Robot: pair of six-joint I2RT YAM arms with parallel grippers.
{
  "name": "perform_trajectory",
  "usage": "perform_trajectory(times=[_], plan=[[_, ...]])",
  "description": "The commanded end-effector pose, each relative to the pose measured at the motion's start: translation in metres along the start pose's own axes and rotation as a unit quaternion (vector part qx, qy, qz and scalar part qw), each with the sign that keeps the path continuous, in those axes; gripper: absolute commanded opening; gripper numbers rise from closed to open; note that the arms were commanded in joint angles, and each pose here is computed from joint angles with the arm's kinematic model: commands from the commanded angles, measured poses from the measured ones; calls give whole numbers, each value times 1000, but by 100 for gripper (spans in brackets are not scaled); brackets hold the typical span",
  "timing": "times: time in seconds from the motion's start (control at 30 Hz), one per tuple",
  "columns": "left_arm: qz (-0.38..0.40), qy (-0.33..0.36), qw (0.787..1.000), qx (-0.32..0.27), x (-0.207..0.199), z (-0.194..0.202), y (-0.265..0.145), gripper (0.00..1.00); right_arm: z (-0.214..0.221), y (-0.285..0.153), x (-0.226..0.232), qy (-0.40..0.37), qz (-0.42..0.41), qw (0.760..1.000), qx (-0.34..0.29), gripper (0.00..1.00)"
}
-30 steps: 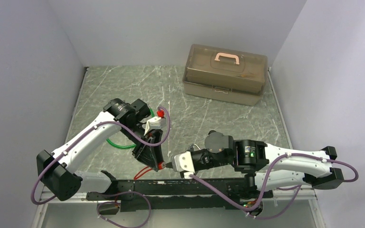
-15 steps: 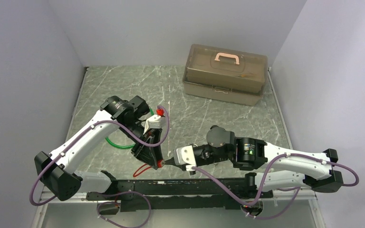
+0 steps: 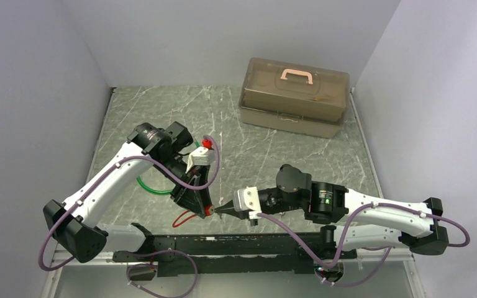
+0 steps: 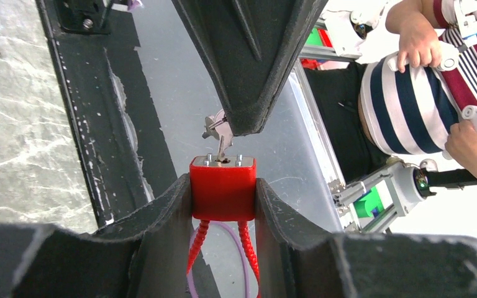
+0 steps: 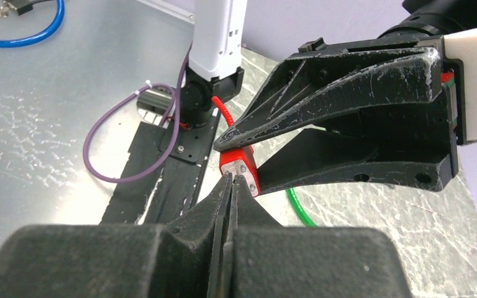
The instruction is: Unlock with the key
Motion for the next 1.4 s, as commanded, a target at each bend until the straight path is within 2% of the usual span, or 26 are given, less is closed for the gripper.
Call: perform_trajectory(times=[0.0,0.53,0.97,1.37], plan=[[57,71,992,-82,-35,-38,-6,0,11,7,2,18,9,1000,-1,0],[53,78,992,-82,-35,-33,-6,0,12,-3,-11,27,73,996,-43,0],[50,87,992,-71,-36,-31,-4,0,12,-2,-11,41,54,996,-63,0],[51,96,991,-74,-41,-33,-6,0,24,3,-10,55,52,996,-56,0]])
Point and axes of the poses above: each gripper's point midway between its finger pads, its own y axis out along the fingers, its own x axis along the line the jaws close on, z = x × y, the point moved 2 cm from there along -y, back along the fingers, and after that the axes turned 10 degrees about -y, right-handed, at the moved point
